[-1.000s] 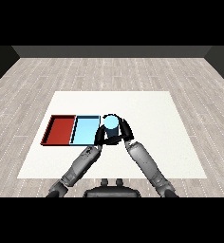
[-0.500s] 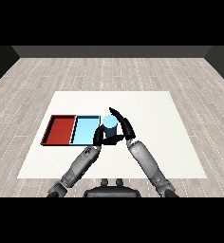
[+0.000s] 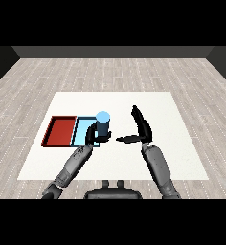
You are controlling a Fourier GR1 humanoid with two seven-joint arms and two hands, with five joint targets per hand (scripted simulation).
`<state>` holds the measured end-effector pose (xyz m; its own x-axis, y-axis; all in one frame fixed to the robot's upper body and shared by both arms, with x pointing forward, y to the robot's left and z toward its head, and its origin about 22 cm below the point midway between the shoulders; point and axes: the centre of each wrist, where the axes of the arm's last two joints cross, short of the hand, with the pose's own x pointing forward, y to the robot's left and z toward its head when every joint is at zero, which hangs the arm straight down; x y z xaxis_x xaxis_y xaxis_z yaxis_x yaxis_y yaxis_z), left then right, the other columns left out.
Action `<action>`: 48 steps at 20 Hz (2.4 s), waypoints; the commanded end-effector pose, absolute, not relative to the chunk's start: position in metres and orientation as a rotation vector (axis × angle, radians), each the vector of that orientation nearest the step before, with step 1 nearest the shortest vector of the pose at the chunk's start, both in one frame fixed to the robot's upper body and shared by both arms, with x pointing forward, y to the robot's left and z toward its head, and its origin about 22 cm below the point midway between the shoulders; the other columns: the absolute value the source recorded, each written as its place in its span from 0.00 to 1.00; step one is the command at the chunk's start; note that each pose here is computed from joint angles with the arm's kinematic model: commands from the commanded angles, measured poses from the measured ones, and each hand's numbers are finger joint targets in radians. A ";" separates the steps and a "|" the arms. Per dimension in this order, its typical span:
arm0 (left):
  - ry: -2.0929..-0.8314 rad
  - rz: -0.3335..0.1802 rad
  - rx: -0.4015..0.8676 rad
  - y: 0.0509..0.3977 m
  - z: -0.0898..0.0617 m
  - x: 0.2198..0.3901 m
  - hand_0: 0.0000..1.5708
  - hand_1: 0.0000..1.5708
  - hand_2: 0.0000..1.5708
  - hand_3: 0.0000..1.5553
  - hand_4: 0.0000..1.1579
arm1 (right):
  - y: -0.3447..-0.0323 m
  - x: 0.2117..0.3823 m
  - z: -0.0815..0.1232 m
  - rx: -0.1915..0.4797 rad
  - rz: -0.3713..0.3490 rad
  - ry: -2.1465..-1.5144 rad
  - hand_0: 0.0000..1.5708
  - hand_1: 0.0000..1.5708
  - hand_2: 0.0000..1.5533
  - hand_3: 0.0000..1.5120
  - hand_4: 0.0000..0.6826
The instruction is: Pick the blue can and put it in the blue box
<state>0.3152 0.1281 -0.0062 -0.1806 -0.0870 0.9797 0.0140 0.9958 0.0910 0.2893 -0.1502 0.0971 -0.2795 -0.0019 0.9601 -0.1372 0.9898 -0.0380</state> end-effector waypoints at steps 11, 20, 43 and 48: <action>-1.475 -0.122 0.411 0.233 0.015 0.376 1.00 1.00 1.00 0.95 0.93 | -0.177 0.286 0.062 0.132 -0.018 -1.795 0.00 0.00 0.00 0.00 0.00; -1.075 -0.358 0.848 0.257 -0.020 0.387 0.57 0.57 0.49 0.35 0.79 | -0.194 0.295 0.039 0.084 -0.082 -1.757 0.00 0.00 0.00 0.00 0.00; -0.813 -0.290 0.762 0.234 -0.067 0.373 0.00 0.00 0.00 0.00 0.00 | -0.225 0.299 0.020 0.034 -0.116 -1.732 0.00 0.00 0.00 0.00 0.00; -1.292 -0.065 0.868 0.215 -0.029 0.396 0.00 0.00 0.00 0.00 0.00 | -0.216 0.303 0.023 0.017 -0.075 -1.735 0.00 0.00 0.00 0.00 0.00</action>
